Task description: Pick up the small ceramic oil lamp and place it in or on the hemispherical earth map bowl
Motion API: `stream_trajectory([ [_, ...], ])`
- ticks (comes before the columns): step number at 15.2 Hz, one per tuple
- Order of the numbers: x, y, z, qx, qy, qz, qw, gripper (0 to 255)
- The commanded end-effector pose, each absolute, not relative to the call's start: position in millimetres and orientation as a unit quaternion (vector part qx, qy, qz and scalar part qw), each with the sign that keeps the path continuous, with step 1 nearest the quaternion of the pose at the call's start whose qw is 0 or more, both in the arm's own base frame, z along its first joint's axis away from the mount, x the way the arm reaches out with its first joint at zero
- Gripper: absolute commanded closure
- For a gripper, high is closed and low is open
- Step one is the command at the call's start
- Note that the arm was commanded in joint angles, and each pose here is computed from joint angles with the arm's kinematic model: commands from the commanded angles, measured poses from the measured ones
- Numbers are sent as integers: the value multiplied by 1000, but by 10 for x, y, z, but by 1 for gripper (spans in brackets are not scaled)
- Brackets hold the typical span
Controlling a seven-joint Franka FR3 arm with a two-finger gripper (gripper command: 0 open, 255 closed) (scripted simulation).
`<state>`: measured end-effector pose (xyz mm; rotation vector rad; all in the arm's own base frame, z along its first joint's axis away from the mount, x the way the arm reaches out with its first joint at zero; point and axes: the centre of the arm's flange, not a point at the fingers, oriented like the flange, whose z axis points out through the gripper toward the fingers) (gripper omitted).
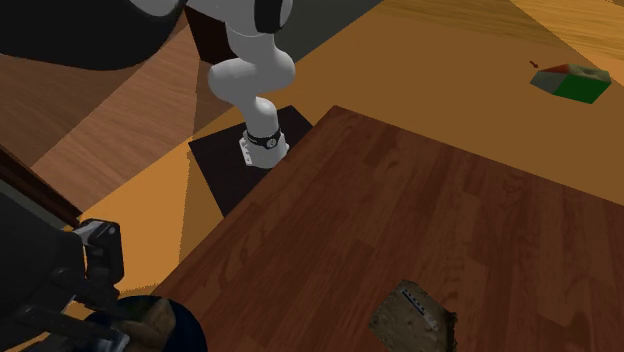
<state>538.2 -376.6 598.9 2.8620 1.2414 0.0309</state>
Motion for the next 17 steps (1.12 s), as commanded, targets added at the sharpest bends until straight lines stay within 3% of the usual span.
stream_trajectory([
  [1, 5388, -3767, 5867, 917, 398, 9, 11, 255],
  [4, 5372, -3775, 5820, 917, 398, 9, 11, 255],
  [5, 5372, -3775, 5820, 917, 398, 9, 11, 0],
  [13, 4685, -2132, 4900, 727, 569, 65, 379, 0],
  [14, 4653, -2091, 4837, 716, 573, 67, 392, 0],
  [17, 4740, -2167, 4729, 716, 573, 67, 392, 0],
])
